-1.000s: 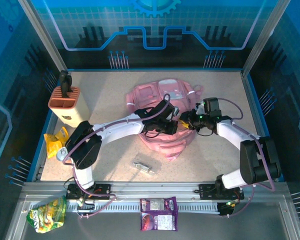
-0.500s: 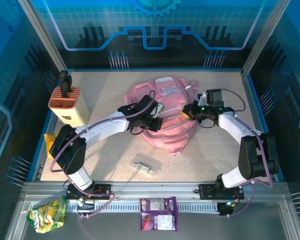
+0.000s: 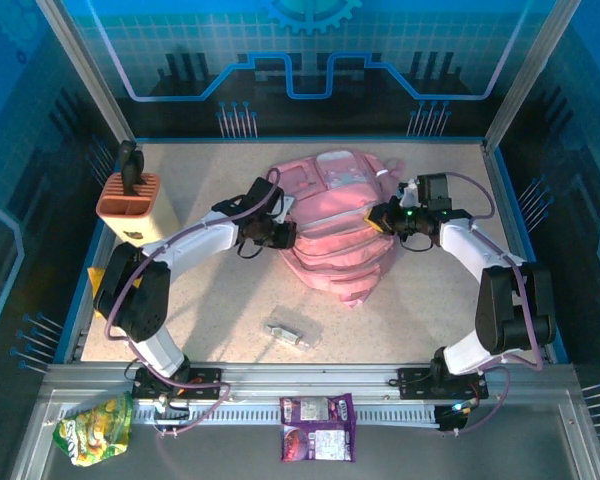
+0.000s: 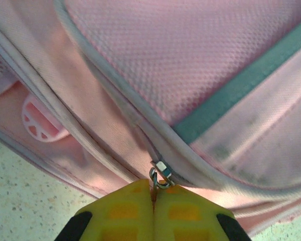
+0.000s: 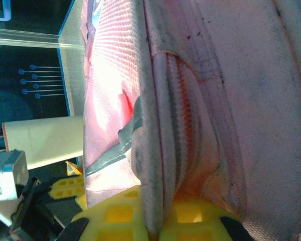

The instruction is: Pack books, pencil case, and school supplies into a backpack

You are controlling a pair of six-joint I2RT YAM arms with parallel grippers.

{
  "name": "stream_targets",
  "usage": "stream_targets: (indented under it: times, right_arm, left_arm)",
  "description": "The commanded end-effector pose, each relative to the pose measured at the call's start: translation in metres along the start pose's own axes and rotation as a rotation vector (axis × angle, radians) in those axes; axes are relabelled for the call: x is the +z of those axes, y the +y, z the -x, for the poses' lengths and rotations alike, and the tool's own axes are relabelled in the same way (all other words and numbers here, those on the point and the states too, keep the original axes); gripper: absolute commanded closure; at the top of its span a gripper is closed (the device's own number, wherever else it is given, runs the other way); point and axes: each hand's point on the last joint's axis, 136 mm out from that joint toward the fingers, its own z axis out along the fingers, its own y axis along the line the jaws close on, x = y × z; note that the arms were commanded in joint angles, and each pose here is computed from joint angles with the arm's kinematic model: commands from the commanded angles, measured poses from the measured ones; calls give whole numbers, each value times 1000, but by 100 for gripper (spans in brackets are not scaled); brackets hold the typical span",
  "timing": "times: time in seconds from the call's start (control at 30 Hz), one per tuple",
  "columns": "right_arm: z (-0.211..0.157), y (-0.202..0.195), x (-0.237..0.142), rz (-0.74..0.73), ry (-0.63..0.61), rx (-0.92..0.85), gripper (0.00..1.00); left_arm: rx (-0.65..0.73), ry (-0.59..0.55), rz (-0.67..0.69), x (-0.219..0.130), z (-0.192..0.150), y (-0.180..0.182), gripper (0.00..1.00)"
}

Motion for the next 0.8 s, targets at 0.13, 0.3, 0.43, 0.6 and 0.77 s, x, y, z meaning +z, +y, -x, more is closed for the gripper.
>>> stream_targets:
  times: [0.13, 0.3, 0.43, 0.6, 0.77]
  right_arm:
    - [3, 15, 2, 21, -59, -82, 100]
    - [-7, 12, -15, -42, -63, -154, 74]
    - [-26, 19, -28, -116, -33, -278, 56]
    - [-71, 35, -40, -180, 5, -537, 36]
    - [-129, 45, -36, -177, 78, -763, 24]
  left_arm:
    - [-62, -29, 80, -1, 28, 33, 100]
    - [-96, -23, 4, -9, 9, 20, 84]
    - [-142, -50, -72, -22, -8, 7, 56]
    - [-208, -114, -129, -45, -28, -1, 34]
    - [-270, -156, -113, -65, -43, 4, 15]
